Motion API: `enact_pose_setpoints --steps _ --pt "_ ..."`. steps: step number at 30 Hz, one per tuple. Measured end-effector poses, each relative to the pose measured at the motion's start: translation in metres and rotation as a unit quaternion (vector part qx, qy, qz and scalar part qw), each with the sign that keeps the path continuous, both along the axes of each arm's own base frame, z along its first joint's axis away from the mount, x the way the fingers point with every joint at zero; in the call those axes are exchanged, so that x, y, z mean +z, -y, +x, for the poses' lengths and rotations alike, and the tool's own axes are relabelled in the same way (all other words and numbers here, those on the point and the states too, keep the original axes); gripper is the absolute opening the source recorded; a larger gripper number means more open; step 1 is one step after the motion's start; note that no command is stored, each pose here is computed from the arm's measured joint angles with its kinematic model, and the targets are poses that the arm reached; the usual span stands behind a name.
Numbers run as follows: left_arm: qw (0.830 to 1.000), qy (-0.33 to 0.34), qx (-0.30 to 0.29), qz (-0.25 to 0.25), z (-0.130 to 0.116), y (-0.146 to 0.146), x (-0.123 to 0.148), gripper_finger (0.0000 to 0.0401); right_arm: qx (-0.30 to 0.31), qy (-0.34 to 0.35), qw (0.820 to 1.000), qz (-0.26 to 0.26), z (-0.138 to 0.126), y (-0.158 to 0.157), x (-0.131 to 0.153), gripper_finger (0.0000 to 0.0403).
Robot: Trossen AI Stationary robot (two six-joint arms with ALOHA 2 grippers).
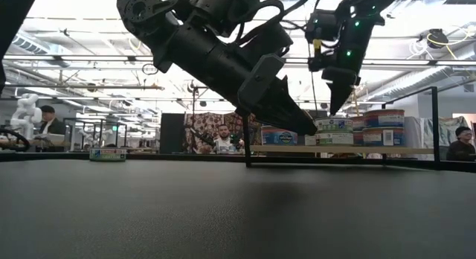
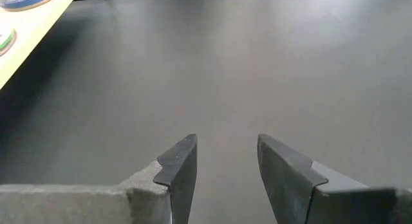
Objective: Stack canned seafood by type on shelf
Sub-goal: Stack the green tuna can on top of the bottom green tuna can on the shelf, then stack the green tuna can on top of the top green tuna cans on the shelf
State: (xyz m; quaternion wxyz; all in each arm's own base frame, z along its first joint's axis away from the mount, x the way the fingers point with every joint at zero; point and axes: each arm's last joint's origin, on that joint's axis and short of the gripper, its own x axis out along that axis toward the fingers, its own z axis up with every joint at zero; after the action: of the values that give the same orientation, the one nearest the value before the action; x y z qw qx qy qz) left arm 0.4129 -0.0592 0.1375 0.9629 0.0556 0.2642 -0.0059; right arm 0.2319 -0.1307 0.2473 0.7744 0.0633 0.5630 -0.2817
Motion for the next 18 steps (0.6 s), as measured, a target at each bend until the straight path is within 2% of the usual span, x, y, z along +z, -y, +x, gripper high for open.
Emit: enact_pose_setpoints --steps 6,10,18 --pt "1.0 0.0 0.0 0.0 0.0 0.0 0.0 0.0164 -0.004 0.034 0.999 -0.015 -0.01 -0.005 0.017 0.0" --pt "1.0 0.0 0.0 0.0 0.0 0.0 0.0 0.0164 0.004 0.075 0.997 -0.006 -0.016 -0.015 0.031 0.0" --pt "1.0 -0.003 0.0 0.0 0.0 0.0 0.0 0.0164 0.068 0.131 0.989 0.002 -0.013 -0.065 0.05 0.0"
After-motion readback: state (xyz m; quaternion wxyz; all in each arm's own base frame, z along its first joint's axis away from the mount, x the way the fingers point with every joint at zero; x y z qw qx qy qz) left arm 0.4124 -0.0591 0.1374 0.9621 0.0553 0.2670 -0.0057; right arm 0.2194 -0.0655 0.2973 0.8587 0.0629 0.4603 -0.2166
